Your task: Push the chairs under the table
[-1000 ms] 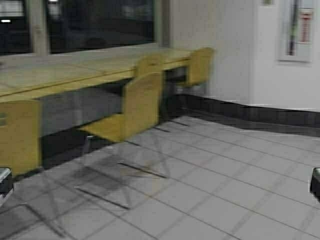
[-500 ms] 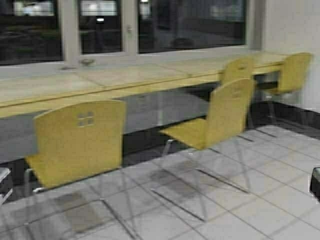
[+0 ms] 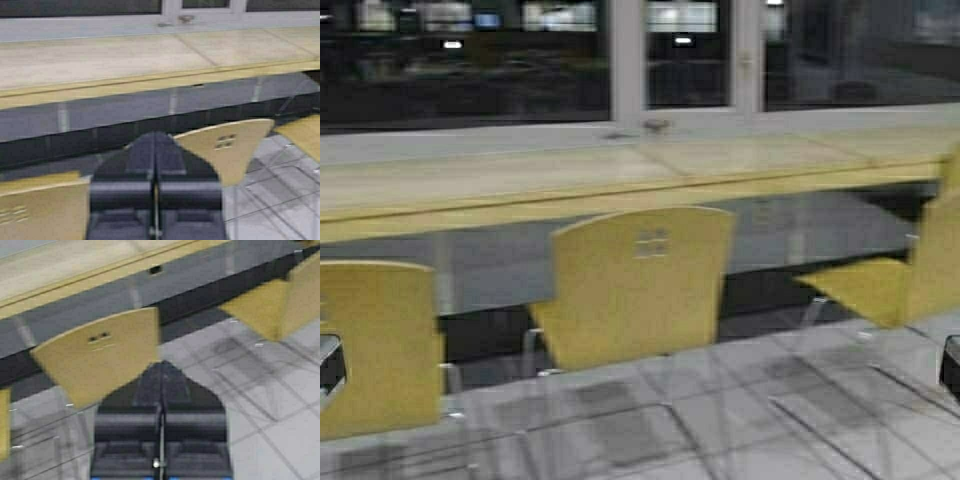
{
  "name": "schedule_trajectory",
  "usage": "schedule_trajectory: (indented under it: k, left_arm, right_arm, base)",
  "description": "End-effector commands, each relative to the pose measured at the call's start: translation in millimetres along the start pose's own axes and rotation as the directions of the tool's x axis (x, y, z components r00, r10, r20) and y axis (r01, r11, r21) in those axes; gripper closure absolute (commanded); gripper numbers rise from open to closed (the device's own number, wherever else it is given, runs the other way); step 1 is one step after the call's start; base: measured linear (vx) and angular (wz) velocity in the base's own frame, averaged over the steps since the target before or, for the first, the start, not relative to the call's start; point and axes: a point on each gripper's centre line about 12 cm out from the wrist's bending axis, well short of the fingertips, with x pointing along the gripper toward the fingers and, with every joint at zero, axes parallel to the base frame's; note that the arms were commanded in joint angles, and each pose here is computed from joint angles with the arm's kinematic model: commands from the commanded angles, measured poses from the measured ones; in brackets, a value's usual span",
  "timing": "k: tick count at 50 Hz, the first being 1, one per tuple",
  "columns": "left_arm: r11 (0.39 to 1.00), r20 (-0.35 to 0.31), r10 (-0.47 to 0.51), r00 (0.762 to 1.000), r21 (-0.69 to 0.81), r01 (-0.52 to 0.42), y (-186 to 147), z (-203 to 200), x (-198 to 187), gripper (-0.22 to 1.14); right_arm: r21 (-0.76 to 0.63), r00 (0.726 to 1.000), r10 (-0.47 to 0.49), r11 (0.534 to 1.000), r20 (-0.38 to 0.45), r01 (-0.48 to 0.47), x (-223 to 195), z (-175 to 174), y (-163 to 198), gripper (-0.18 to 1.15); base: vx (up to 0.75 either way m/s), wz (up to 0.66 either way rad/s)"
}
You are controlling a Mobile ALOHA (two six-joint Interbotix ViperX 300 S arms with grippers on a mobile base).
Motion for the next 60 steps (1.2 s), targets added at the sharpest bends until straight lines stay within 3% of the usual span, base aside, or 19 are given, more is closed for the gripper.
schedule_trajectory:
  k: [1,9,42,60]
  left_arm:
    - [1.000,0.011,0.000,1.000,0.000,0.000,0,3,1,0.89]
    - [1.000,0.009,0.000,1.000,-0.011,0.000,0,3,0,0.89]
    - [1.000,0.012,0.001,1.000,0.006,-0.002,0,5,3,0.89]
    - [1.000,0.005,0.003,1.000,-0.008,-0.003,0,3,8,0.89]
  right_arm:
    - [0.000,1.000,0.026,1.000,0.013,-0.026,1,6,6,0.92]
    - [-0.016,0.998,0.065,0.998,0.017,-0.065,1,9,14,0.92]
    - [-0.007,0.997,0.077,0.997,0.010,-0.077,9,15,19,0.92]
    - [-0.001,0.997,0.068,0.998,-0.041,-0.068,14,5,17,0.92]
  base:
    - [0.08,0.48]
    - [0.07,0.46]
    - [0.07,0.36]
    - [0.12,0.25]
